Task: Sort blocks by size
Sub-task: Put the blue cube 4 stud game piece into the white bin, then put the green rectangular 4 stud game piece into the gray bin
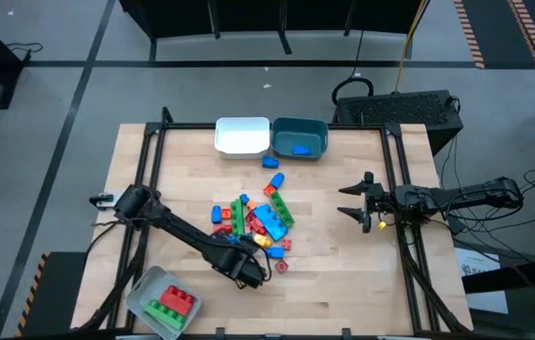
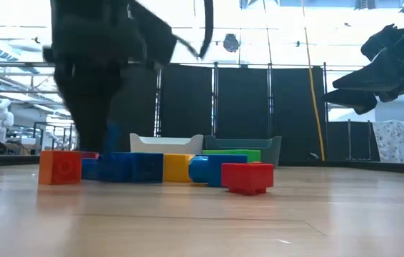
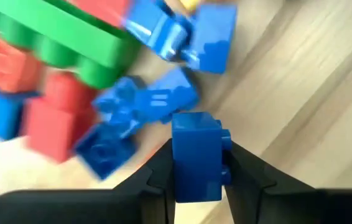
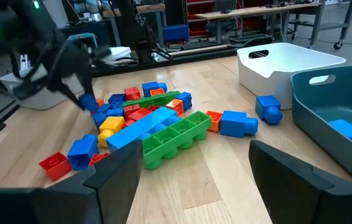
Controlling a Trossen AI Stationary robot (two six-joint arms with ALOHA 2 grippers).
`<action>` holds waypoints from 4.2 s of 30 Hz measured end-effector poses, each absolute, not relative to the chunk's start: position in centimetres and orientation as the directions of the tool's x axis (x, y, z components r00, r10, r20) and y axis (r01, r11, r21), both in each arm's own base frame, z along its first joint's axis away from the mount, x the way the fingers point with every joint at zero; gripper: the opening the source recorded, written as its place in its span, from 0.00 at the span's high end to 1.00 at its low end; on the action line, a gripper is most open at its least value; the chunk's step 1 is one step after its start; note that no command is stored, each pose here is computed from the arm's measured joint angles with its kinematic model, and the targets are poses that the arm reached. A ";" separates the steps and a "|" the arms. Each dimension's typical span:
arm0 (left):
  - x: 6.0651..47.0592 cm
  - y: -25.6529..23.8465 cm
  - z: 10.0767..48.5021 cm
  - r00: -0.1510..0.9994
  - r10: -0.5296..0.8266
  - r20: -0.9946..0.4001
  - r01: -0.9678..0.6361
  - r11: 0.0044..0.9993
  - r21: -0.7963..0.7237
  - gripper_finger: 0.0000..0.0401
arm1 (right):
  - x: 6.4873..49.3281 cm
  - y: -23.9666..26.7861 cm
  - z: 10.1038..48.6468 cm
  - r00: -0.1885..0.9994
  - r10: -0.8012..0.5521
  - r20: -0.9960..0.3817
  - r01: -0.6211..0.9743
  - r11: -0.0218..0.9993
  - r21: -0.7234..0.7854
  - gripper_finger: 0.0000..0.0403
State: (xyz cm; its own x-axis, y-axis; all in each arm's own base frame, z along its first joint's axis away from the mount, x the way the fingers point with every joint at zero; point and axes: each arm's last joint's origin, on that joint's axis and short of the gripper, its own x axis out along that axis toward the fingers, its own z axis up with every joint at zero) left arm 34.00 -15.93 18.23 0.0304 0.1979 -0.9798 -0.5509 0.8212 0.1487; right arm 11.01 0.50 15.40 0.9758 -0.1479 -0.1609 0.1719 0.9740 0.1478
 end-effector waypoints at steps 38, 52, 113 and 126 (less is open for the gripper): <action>31.3 25.2 20.9 0.153 0.319 -0.935 -0.800 0.595 0.072 0.76 | 11.0 0.5 15.4 0.976 -0.148 -0.161 0.172 0.973 0.151 0.31; 32.0 23.2 23.3 0.260 0.292 -0.920 -0.709 0.704 0.024 0.76 | 11.0 0.5 15.4 0.976 -0.148 -0.161 0.173 0.973 0.151 0.31; 42.9 2.0 18.4 0.442 0.076 -0.894 0.661 0.646 0.382 0.31 | 11.0 0.4 15.4 0.967 -0.197 -0.161 0.221 0.965 0.143 0.31; 43.5 4.9 15.1 0.380 0.106 -0.919 0.685 0.636 0.356 0.44 | 11.2 0.4 15.1 0.961 -0.199 -0.190 0.226 0.965 0.133 0.31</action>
